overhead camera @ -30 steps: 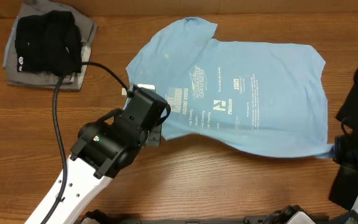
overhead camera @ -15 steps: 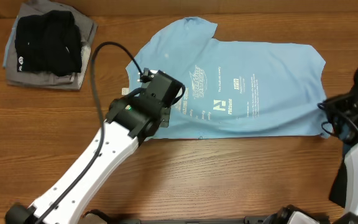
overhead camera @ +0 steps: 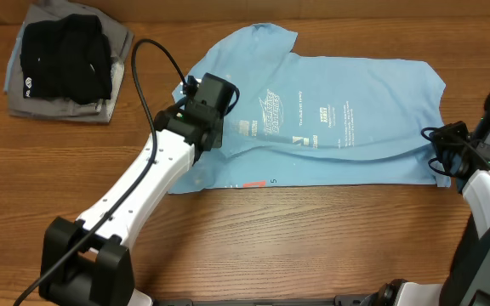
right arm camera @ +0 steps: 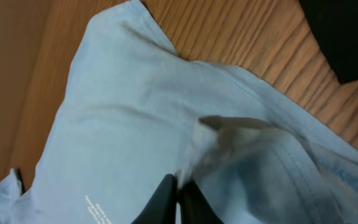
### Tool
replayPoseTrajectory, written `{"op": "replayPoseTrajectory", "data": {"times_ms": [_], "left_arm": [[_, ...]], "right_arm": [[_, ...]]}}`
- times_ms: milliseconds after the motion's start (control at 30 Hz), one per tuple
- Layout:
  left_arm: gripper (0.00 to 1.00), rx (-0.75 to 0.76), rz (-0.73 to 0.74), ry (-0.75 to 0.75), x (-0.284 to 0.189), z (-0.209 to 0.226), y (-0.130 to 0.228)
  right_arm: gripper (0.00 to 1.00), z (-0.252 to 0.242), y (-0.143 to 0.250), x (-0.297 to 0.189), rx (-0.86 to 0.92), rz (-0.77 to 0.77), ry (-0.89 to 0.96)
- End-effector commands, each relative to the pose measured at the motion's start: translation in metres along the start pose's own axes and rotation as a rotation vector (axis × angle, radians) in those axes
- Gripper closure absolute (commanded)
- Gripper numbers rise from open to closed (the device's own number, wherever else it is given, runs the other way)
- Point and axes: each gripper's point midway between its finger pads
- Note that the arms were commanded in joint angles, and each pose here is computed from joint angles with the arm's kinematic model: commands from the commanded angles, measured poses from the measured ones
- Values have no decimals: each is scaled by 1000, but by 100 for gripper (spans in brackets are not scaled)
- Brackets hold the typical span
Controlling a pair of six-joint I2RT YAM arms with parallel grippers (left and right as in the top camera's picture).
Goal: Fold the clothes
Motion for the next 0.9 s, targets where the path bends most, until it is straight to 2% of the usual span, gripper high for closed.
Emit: {"op": "replayPoseTrajectory", "data": {"times_ms": [0,33,67,100,133,267,400,533,733,867], "left_arm": [[69,25,-37,29,7,-7,-15],[53,19,-50,31,9,-8,-18],[35,13,-68,33,9,-9,-23],[19,7,-83,35,10,-10,-27],[10,4,-102,38,9,-11,-32],[9,13,-108,61,-7,-9,-41],[6,15,-67,160,-44,-14,-46],[3,33,30,278,-62,-27,-28],[1,32,207,473,-56,-65,14],[15,-41,346,526,-37,-83,47]], "right_arm": [[75,6,-10,3,-4,-32,-3],[55,6,-10,3,-8,-32,-3],[23,6,-10,3,-8,-33,-4],[3,7,-10,3,-8,-34,-7],[0,9,-11,2,-13,-35,-9],[0,20,-17,-10,-41,-10,12],[0,47,-40,-43,-41,-7,37],[0,77,-53,-85,-107,15,52],[0,76,-18,-105,-147,184,83],[0,65,16,-107,-146,307,126]]}}
Point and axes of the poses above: each gripper's point midway between its finger pads, its own x axis out along the fingers, its own z axis along the line the jaws close on, y = z × x, and after that the axes turned 10 degrees about x, right-handed
